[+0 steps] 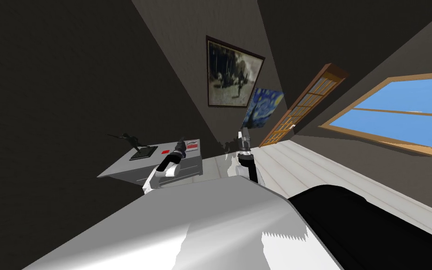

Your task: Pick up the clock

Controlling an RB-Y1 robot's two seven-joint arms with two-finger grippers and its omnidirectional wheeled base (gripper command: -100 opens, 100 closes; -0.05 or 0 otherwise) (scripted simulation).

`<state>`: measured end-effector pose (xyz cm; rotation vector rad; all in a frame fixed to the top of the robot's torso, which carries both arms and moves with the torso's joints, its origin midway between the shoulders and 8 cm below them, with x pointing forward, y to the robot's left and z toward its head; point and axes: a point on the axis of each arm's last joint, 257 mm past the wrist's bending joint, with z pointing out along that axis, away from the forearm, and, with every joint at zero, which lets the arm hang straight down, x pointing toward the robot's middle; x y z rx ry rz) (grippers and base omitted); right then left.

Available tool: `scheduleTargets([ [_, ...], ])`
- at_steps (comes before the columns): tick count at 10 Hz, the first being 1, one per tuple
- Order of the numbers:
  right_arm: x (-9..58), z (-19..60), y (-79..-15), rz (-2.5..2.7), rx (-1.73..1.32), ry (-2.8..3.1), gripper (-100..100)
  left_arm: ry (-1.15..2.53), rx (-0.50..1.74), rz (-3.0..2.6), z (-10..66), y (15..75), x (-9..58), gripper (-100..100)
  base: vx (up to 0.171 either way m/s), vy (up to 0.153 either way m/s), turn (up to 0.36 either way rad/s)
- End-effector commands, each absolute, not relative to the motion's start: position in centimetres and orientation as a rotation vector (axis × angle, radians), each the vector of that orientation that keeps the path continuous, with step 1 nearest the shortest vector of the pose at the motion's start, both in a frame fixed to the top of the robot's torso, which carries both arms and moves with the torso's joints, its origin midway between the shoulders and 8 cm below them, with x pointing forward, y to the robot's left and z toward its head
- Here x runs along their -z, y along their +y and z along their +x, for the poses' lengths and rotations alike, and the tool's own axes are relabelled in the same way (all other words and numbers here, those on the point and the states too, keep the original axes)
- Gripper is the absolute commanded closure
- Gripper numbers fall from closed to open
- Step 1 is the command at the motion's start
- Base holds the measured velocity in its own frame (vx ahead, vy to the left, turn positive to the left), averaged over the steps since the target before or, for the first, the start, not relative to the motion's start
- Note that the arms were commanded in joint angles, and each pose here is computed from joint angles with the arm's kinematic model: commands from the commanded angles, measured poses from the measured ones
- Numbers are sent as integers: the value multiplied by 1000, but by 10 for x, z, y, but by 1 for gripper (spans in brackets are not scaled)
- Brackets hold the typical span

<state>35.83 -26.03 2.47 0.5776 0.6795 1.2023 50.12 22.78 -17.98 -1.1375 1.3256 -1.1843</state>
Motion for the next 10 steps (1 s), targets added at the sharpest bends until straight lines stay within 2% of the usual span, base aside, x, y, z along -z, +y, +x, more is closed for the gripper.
scheduleTargets([
  [1,-25,358,-260,578,-1202,679,0,1347,1172,-1158,501,229,186,-100,14,-23,-1],
  [10,-25,358,-260,578,-1202,679,0,1514,1084,-1324,518,224,241,-100,20,-37,20],
])
